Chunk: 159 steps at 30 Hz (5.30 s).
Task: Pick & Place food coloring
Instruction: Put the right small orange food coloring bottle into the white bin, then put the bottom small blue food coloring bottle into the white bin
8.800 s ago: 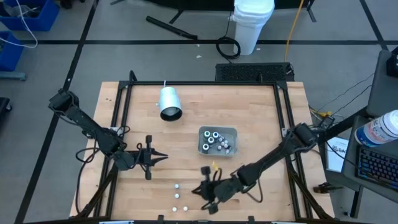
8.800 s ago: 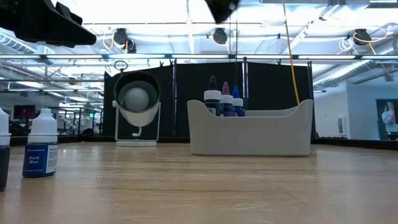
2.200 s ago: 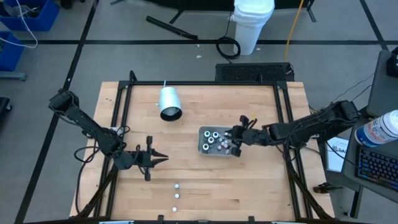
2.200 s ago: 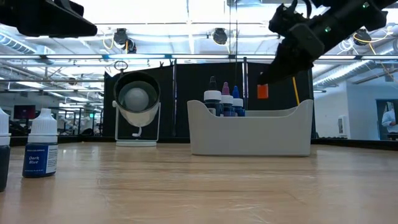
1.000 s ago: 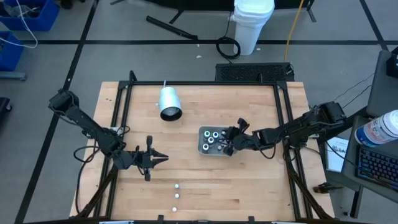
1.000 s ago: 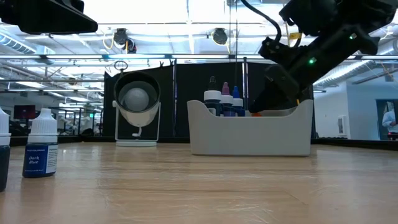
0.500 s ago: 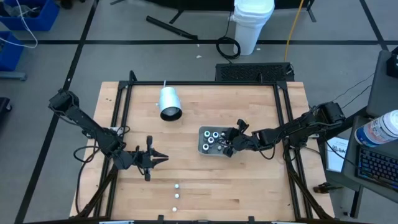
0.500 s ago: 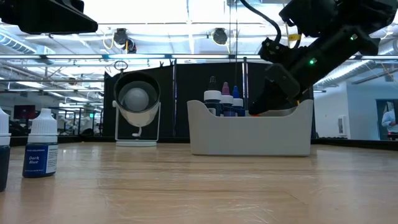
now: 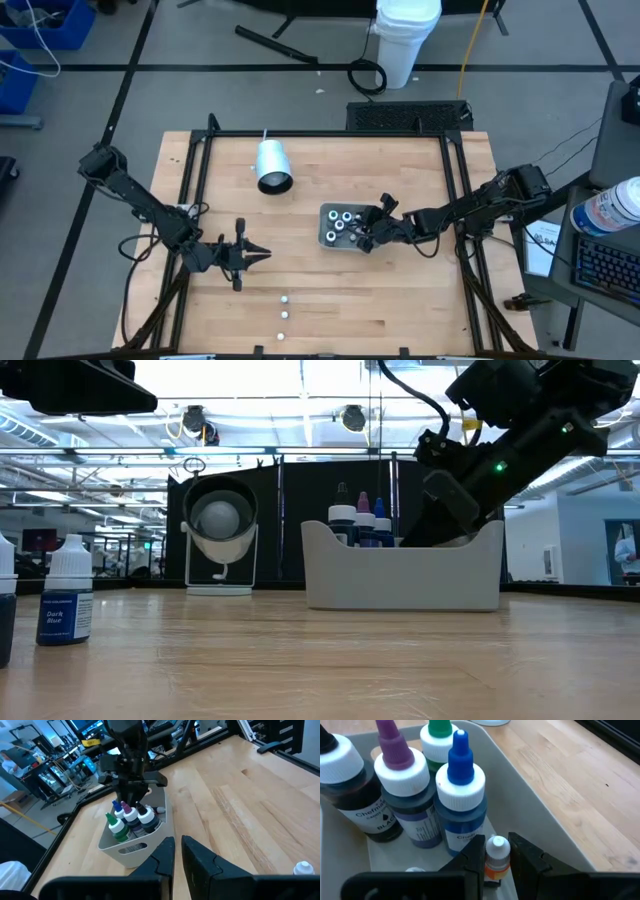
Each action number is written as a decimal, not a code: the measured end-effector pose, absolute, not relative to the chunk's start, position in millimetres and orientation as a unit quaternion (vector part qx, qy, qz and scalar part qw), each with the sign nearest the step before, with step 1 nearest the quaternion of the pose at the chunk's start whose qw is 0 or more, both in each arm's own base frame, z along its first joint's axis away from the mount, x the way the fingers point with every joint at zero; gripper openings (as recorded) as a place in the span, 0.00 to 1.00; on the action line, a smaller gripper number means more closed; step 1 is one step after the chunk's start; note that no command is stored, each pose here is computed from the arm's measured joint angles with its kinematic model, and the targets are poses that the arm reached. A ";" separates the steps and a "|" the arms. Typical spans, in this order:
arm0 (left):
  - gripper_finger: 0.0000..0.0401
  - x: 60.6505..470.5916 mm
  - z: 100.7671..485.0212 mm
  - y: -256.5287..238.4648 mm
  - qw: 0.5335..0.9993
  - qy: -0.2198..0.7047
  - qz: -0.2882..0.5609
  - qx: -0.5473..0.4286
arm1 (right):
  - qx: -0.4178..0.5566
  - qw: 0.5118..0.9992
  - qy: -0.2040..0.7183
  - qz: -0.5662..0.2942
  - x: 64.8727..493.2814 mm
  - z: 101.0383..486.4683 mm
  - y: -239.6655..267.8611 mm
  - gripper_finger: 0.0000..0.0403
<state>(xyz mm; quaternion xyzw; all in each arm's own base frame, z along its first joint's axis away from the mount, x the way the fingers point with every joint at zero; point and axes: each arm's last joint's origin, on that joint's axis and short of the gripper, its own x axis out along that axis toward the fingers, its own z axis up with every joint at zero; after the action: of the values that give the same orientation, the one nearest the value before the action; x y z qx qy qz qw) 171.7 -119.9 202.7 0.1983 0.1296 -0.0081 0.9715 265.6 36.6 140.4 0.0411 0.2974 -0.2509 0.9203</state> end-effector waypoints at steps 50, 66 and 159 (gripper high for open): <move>0.10 171.9 202.5 -119.5 0.969 0.130 -0.008 0.207 | -0.017 0.968 0.240 -0.071 163.8 237.2 33.2 0.02; 0.10 190.7 202.2 -84.5 0.970 0.144 0.123 0.150 | 0.070 0.996 0.050 0.000 132.1 158.2 26.0 0.00; 0.46 336.7 166.0 -206.8 0.663 0.591 -0.328 0.322 | 0.034 0.998 0.053 0.013 132.4 157.1 26.7 0.00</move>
<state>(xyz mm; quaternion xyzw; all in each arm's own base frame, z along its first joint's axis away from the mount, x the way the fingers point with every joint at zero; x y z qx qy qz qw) 336.7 -206.8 166.0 0.3216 0.5908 -0.3281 0.6632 132.4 26.7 157.1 0.0339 0.0529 0.0132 0.9979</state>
